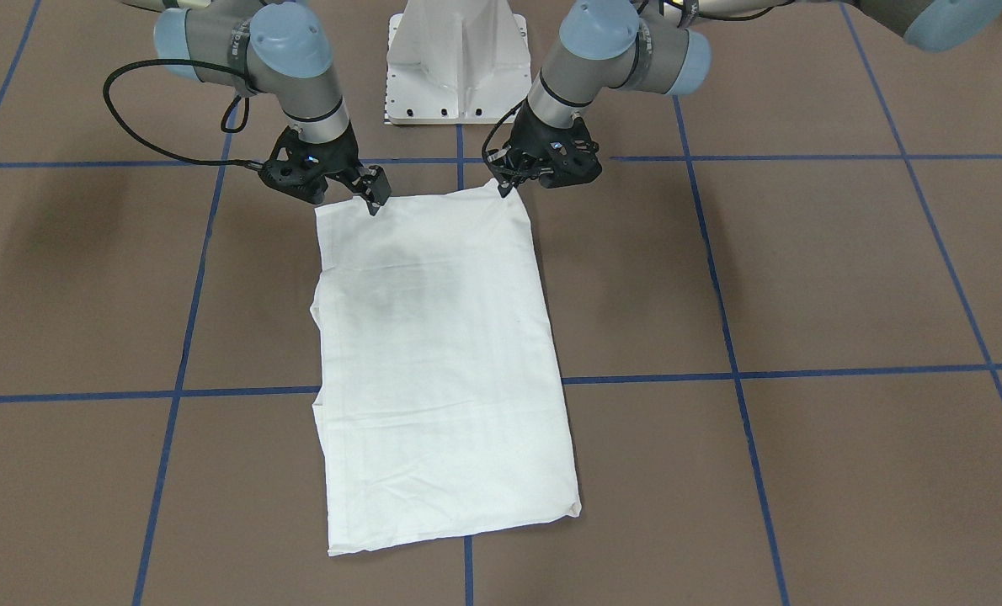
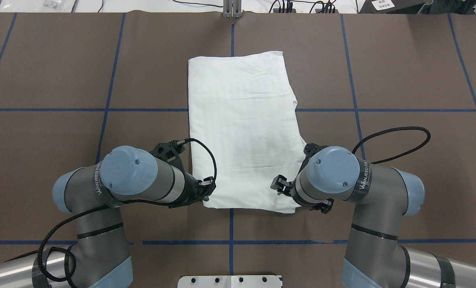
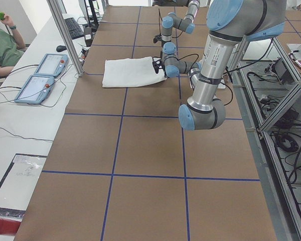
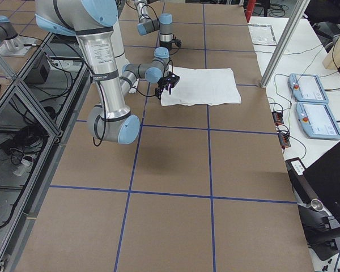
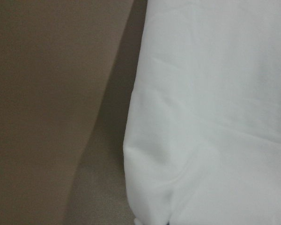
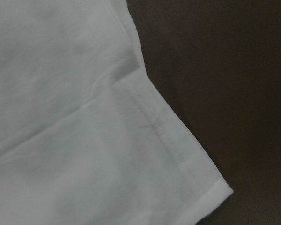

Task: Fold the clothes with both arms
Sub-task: 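Move the right gripper to the shirt's near corner beside the left gripper, then grasp the near edge of the shirt with both grippers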

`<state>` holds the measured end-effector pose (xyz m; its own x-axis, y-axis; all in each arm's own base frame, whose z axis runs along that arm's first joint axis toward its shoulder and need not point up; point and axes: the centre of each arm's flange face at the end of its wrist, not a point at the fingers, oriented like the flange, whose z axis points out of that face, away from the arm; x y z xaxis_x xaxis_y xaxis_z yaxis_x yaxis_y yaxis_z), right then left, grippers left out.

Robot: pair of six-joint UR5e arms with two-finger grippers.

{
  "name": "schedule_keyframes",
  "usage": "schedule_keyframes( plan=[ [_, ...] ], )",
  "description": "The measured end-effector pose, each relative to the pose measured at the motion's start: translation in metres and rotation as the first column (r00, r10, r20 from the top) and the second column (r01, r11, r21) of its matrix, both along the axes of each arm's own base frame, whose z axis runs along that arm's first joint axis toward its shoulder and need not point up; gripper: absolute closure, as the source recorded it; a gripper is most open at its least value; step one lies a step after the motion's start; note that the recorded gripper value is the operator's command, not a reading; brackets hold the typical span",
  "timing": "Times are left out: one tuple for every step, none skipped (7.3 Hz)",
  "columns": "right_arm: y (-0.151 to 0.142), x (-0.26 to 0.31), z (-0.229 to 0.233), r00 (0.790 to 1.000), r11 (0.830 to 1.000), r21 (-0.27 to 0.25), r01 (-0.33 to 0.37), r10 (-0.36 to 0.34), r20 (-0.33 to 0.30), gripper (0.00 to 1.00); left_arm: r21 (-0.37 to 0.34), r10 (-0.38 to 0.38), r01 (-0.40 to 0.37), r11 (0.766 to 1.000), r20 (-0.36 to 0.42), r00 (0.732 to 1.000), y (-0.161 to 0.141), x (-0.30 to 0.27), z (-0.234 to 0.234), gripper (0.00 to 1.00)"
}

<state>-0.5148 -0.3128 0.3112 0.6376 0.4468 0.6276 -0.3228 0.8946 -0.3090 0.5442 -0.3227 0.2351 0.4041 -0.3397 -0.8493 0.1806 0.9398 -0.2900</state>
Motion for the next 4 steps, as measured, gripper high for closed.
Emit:
schedule_keyframes(
  plan=[
    [0.0051, -0.0048, 0.0024, 1.000, 1.000, 0.000, 0.001, -0.001, -0.016, 0.00, 0.000, 0.000, 0.000, 1.000, 0.000, 1.000, 0.0000, 0.0000, -0.0002, 1.00],
    [0.0073, -0.0079, 0.0041, 1.000, 1.000, 0.001, 0.001, -0.001, -0.025, 0.00, 0.001, 0.000, 0.000, 1.000, -0.001, 1.000, 0.0000, -0.0001, -0.0008, 1.00],
    [0.0065, -0.0092, 0.0044, 1.000, 1.000, 0.003, -0.003, 0.003, -0.029, 0.00, 0.001, 0.000, 0.000, 1.000, -0.003, 1.000, 0.0001, -0.0003, -0.0016, 1.00],
    [0.0046, -0.0102, 0.0062, 0.999, 1.000, 0.006, -0.008, 0.009, -0.035, 0.00, 0.002, 0.000, 0.000, 1.000, -0.004, 1.000, 0.0003, -0.0007, -0.0024, 1.00]
  ],
)
